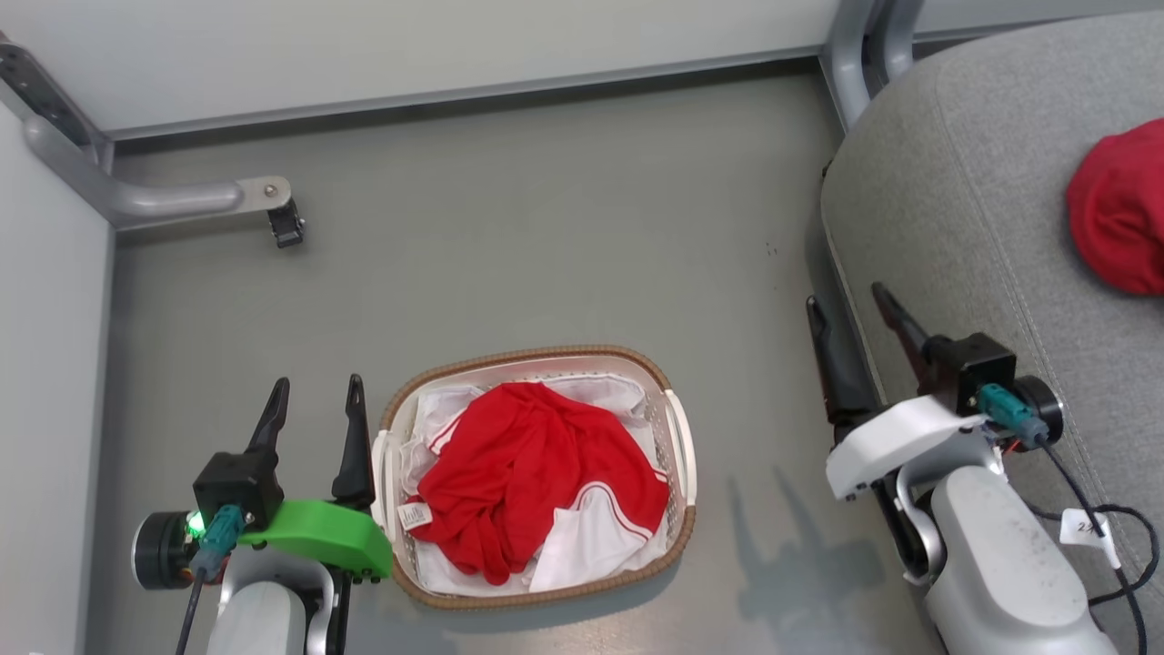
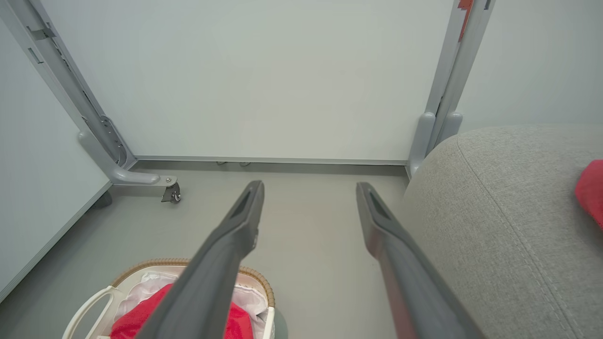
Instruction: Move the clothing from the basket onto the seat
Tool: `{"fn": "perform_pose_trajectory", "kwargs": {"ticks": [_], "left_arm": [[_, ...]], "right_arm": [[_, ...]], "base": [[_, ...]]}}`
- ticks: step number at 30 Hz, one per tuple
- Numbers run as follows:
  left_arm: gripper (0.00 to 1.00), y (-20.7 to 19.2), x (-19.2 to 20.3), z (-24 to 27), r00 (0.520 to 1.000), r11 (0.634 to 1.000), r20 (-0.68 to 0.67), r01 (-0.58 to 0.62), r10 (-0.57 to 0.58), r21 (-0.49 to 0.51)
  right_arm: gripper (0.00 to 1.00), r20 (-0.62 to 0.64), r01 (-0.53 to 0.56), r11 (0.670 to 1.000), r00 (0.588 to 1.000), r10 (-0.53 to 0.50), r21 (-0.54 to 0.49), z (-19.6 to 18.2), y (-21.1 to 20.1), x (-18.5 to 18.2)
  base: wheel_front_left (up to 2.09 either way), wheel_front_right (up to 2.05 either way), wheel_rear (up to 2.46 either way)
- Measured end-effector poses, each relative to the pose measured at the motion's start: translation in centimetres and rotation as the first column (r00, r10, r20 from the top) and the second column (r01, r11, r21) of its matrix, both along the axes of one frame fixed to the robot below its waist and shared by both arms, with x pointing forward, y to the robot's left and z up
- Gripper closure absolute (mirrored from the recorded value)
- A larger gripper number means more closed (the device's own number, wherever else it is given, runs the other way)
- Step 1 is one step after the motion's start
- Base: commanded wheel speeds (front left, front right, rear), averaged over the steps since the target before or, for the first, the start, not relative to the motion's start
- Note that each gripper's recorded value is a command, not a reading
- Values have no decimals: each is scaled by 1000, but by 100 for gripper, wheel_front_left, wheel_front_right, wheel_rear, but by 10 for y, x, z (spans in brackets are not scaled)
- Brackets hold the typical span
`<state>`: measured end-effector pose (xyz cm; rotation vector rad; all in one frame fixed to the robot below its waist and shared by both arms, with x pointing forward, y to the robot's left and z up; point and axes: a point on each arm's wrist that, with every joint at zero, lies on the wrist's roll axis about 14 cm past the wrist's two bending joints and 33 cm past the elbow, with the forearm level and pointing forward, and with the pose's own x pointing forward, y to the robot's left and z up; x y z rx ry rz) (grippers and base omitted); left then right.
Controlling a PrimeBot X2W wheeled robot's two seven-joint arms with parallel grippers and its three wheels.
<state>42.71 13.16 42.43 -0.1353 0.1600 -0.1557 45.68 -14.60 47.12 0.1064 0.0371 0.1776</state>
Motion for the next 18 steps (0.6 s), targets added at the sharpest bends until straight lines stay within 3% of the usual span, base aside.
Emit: {"fn": "perform_pose_trajectory", "kwargs": {"ticks": [8,18], "left_arm": [[0,15,-24,9,999,999,14,-51,50,9],[0,23,-58,16,996,996,25,-91,91,-1]], "right_arm": [[0,-15,-50,999,999,50,9,-3,22,-23],[0,-48,-7,999,999,8,33,-11,11,-58]], "base": [[0,0,0],[0,0,0]]}}
